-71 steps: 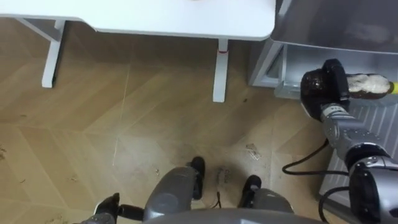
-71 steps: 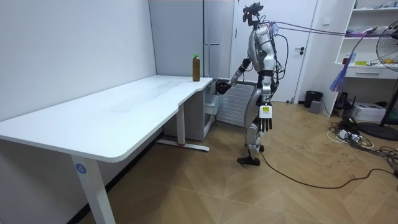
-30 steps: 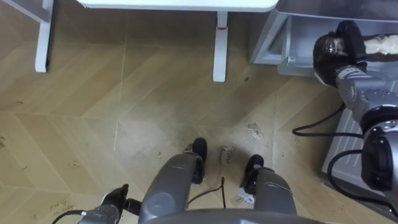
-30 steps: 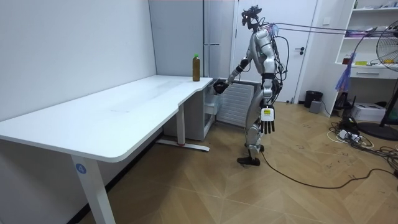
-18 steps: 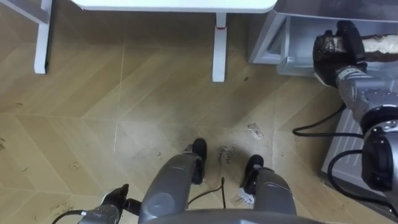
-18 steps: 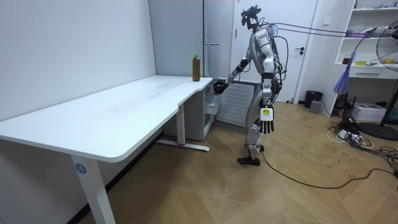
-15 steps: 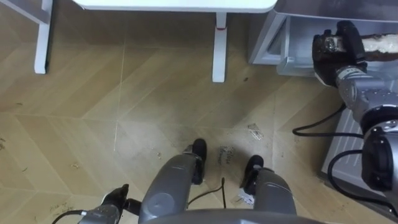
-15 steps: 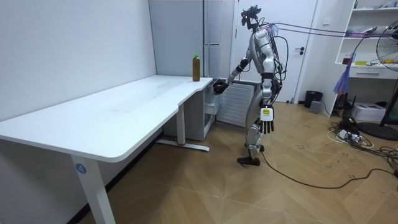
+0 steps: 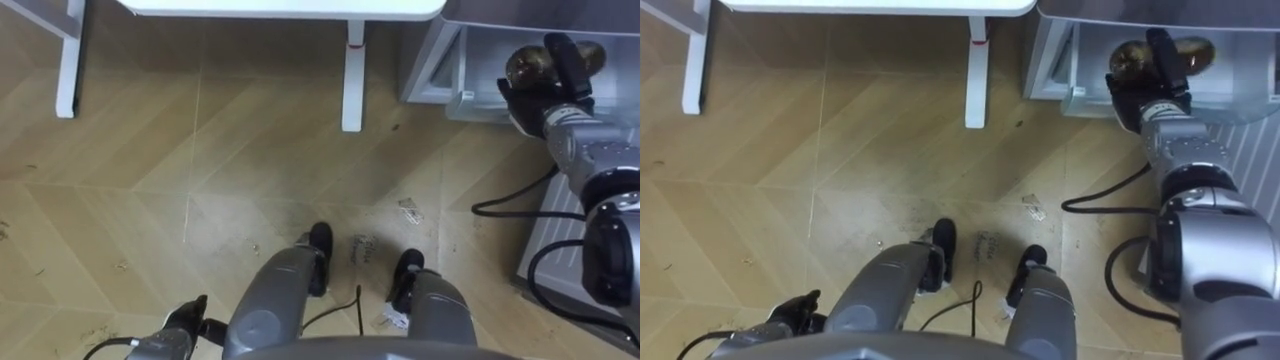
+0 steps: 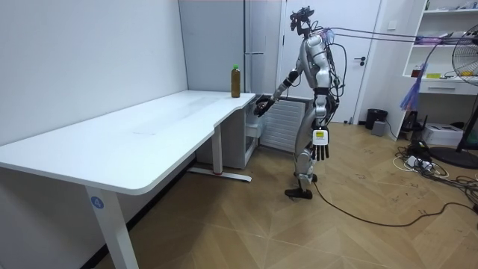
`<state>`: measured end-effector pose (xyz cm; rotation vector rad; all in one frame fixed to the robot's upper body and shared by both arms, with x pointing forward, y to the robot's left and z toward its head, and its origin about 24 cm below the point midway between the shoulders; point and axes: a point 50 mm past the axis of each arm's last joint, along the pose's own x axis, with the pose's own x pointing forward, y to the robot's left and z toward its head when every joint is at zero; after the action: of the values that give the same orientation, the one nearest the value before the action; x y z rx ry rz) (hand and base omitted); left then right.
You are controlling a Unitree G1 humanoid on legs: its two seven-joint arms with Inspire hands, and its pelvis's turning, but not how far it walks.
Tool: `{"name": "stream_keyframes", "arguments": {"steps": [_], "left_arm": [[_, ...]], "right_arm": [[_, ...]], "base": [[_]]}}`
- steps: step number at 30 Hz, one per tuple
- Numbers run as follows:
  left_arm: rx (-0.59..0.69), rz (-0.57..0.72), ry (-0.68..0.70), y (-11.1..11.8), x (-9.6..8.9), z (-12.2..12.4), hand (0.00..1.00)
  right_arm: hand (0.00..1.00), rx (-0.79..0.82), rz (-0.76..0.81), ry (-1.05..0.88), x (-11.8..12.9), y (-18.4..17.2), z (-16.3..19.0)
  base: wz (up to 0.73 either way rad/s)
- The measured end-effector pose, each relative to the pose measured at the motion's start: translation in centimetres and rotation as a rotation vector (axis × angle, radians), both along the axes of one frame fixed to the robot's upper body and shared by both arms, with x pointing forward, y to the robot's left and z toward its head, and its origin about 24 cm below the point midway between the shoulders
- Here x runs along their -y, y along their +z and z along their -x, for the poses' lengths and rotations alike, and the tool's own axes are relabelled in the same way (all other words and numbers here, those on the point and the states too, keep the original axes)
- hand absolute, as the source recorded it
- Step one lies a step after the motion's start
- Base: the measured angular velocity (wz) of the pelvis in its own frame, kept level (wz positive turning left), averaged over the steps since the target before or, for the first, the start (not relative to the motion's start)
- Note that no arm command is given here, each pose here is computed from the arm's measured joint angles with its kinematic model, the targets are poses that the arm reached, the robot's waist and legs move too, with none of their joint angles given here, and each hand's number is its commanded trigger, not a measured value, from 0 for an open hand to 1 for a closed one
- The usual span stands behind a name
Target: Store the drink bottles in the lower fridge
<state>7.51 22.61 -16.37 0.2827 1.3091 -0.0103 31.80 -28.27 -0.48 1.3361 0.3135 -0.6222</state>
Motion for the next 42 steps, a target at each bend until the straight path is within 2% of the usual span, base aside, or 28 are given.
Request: {"name": "stream_keyframes", "arguments": {"steps": [35,42], "left_arm": [[-0.008,-0.001,-0.027,0.1,-0.5,0.0,0.00],[-0.011,-0.018,-0.021,0.2,-1.2,0.2,0.00]], "right_arm": [[0.00,0.026,0.021,0.004,0.0,0.4,-0.3],[0.00,0.003,0.024,0.019,0.0,-0.1,0.1]], "base": [[0.00],[0.07]]}}
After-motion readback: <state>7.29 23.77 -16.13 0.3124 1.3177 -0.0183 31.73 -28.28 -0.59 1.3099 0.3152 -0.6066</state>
